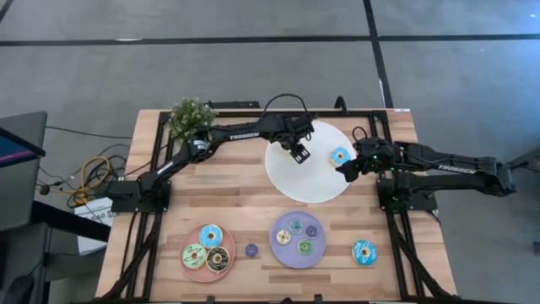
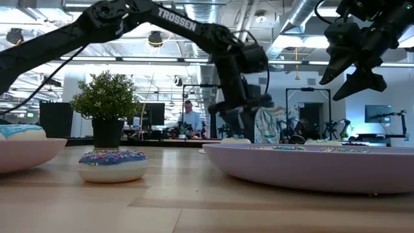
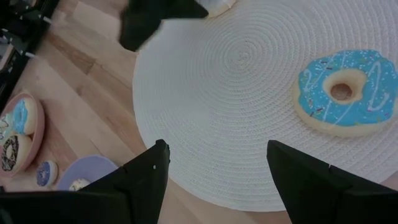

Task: Pick & Place donuts
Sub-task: Put the big white donut on the pink plate

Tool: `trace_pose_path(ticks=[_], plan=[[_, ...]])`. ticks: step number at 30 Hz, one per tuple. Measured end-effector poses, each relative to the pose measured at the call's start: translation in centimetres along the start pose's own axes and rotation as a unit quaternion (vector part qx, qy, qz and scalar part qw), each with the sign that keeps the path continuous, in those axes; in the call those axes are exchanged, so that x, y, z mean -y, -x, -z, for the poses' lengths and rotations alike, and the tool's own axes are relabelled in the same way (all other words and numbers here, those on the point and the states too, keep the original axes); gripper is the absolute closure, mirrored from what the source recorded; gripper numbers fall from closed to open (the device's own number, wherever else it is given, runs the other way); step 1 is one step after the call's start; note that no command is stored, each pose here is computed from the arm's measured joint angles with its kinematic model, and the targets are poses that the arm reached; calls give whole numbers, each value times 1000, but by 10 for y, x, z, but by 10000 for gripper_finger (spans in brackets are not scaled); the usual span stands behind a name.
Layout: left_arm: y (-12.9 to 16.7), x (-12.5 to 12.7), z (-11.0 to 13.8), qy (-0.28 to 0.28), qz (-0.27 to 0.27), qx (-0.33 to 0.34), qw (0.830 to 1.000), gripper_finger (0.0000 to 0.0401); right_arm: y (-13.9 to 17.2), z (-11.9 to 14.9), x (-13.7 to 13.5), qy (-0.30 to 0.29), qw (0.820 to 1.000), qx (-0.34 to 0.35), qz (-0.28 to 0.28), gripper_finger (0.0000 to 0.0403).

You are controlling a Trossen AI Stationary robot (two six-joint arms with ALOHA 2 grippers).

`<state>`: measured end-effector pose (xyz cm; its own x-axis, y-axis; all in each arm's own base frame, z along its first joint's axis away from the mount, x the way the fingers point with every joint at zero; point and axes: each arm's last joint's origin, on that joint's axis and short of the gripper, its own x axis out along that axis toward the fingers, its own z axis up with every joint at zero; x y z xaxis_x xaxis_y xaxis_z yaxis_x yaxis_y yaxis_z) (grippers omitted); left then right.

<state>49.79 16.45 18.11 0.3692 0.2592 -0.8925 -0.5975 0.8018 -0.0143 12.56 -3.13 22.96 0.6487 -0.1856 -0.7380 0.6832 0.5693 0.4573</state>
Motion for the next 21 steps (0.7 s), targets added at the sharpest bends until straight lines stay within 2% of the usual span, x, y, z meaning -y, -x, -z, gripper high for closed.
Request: trace_pose_path(ticks=[5, 9, 15, 21], plan=[[-16, -4, 4, 2, -15, -12, 1000, 163, 0, 0, 0, 0, 1000, -1, -1, 143], [-21, -4, 6, 0, -22, -15, 1000, 151, 0, 0, 0, -1, 1000, 0, -1, 143], [-22, -4, 6, 0, -25, -15, 1000, 154, 0, 0, 0, -1, 1000, 0, -1, 143], [-22, -4, 6, 0, -26, -15, 1000, 186, 0, 0, 0, -1, 1000, 0, -1, 143]])
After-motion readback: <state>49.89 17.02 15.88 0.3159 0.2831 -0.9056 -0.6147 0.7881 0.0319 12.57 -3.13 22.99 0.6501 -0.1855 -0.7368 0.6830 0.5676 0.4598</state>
